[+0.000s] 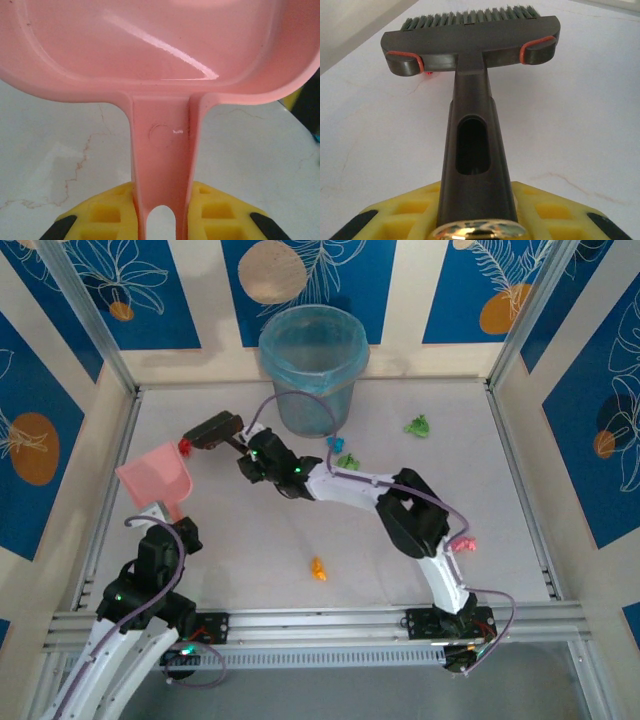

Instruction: Sweep away the paper scraps from the table

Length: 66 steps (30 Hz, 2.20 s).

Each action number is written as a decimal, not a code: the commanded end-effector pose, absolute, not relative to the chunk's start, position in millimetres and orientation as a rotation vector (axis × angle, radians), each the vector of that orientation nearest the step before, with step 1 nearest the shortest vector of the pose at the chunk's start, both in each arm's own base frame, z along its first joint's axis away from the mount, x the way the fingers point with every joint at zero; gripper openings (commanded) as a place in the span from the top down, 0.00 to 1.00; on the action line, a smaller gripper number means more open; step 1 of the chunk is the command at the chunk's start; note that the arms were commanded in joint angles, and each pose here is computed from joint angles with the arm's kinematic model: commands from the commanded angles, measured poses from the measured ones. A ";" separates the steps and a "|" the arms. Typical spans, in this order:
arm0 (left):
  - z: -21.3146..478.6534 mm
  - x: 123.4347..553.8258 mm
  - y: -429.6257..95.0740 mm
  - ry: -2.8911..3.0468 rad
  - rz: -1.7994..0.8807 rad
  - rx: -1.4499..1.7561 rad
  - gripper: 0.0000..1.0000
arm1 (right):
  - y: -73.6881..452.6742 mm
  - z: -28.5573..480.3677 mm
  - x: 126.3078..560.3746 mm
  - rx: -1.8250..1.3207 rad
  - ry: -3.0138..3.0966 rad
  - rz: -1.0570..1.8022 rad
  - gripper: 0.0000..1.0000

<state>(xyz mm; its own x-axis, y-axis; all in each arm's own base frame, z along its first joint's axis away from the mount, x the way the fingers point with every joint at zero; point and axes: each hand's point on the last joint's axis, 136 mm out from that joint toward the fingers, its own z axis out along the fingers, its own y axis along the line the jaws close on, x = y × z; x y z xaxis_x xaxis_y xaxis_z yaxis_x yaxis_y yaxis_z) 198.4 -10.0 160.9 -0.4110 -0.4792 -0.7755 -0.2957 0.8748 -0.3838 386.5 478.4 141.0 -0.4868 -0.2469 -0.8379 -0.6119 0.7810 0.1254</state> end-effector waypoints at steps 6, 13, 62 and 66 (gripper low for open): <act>156.6 202.0 -11.6 2.034 -0.228 -0.567 1.00 | 524.7 136.8 410.0 -0.706 2.016 0.536 1.00; 155.9 202.4 -10.3 2.037 -0.214 -0.567 1.00 | 550.6 110.5 411.4 -0.800 2.056 0.546 1.00; 133.3 216.9 -119.3 2.359 -0.658 -0.185 1.00 | 289.6 179.9 271.3 -0.110 2.446 0.815 1.00; 127.0 201.0 -133.7 2.450 -0.718 -0.138 1.00 | 272.6 204.5 272.1 -0.012 2.379 0.855 1.00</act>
<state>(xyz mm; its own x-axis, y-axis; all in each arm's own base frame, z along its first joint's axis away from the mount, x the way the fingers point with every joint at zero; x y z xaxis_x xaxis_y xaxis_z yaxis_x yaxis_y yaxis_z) 210.9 -114.5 114.3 -0.7905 -0.2933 -0.5377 -0.0056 0.8813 -0.4725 277.9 274.6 175.4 -0.8301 0.1038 -0.5479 -0.2141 0.8480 0.4849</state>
